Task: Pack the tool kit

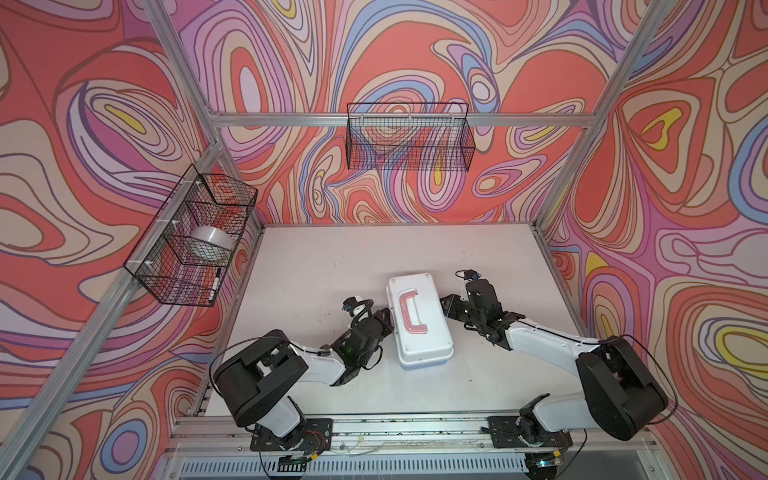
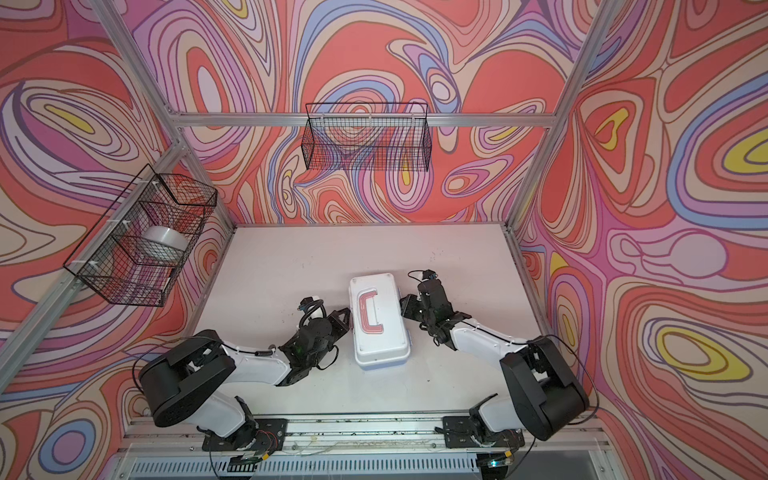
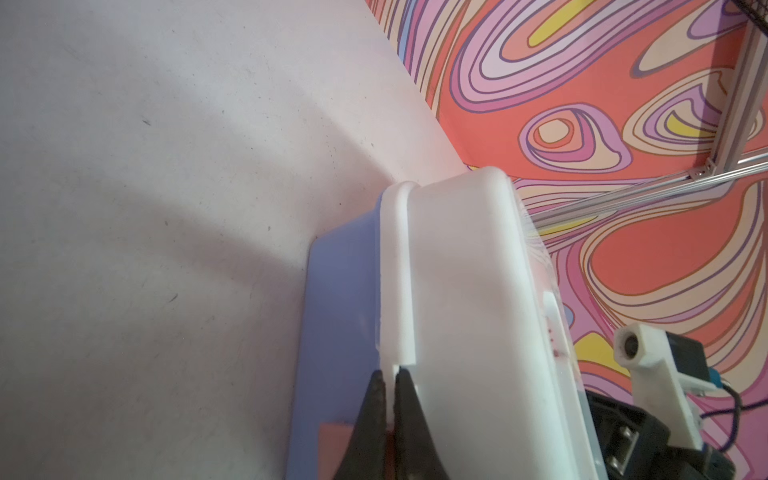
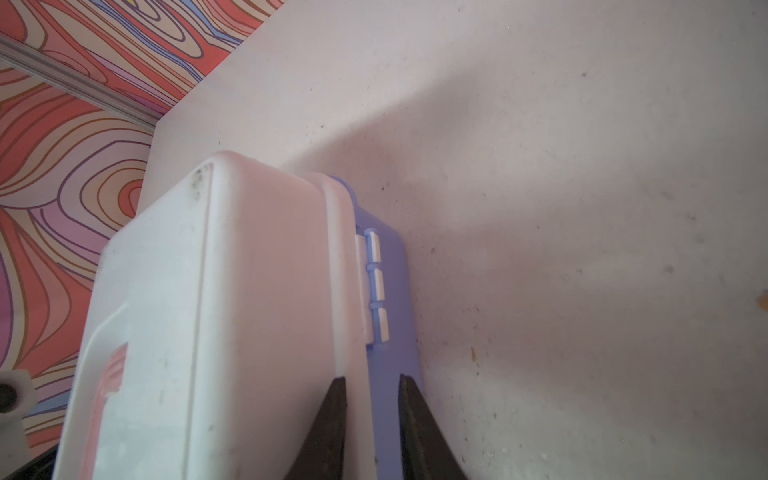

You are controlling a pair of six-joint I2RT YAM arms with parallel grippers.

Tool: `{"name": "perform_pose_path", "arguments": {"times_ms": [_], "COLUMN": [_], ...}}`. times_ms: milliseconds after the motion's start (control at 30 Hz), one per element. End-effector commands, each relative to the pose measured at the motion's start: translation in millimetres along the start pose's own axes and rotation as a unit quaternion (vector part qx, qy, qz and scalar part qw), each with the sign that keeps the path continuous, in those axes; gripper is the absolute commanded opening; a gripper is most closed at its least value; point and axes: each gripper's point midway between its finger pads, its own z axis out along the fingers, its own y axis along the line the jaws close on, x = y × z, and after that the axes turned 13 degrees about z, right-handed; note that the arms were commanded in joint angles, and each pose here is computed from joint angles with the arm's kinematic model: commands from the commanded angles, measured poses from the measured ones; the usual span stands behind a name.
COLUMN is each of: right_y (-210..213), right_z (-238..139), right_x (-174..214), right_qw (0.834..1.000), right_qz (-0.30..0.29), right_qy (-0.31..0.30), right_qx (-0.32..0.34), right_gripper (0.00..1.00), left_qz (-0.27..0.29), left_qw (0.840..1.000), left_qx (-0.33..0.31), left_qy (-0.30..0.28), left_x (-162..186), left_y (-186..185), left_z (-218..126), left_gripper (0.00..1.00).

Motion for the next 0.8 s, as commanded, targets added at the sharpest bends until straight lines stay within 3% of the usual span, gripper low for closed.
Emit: {"name": "perform_pose_path", "arguments": {"times_ms": [0, 267, 567, 767], "right_y": [-35.4, -54.0, -40.8, -32.6], "right_z": [-6.4, -10.7, 11.2, 20.4], "right_x": [84.7, 89.9, 116.0, 128.8], "right_qw": [0.990, 0.989, 0.985, 0.985], "right_qz": [0.028, 0.086, 0.091, 0.087], "right_qy": [0.123, 0.089, 0.135, 0.142], "right_qx": [0.066, 0.084, 0.059, 0.053], "right_gripper": [0.24, 0.24, 0.22, 0.22], "left_qz": [-0.006, -0.021, -0.052, -0.034], "left_qw": [0.987, 0.987, 0.983, 0.977], "left_qx": [0.016, 0.011, 0.016, 0.073], "left_qy": [0.163, 0.160, 0.175, 0.198], "left_x": [75.5, 81.1, 97.5, 108.7], "left_y": [-1.9, -10.8, -21.2, -62.1], "left_z": [-4.0, -2.7, -9.9, -7.3], "left_gripper": [0.07, 0.07, 0.07, 0.08]}}
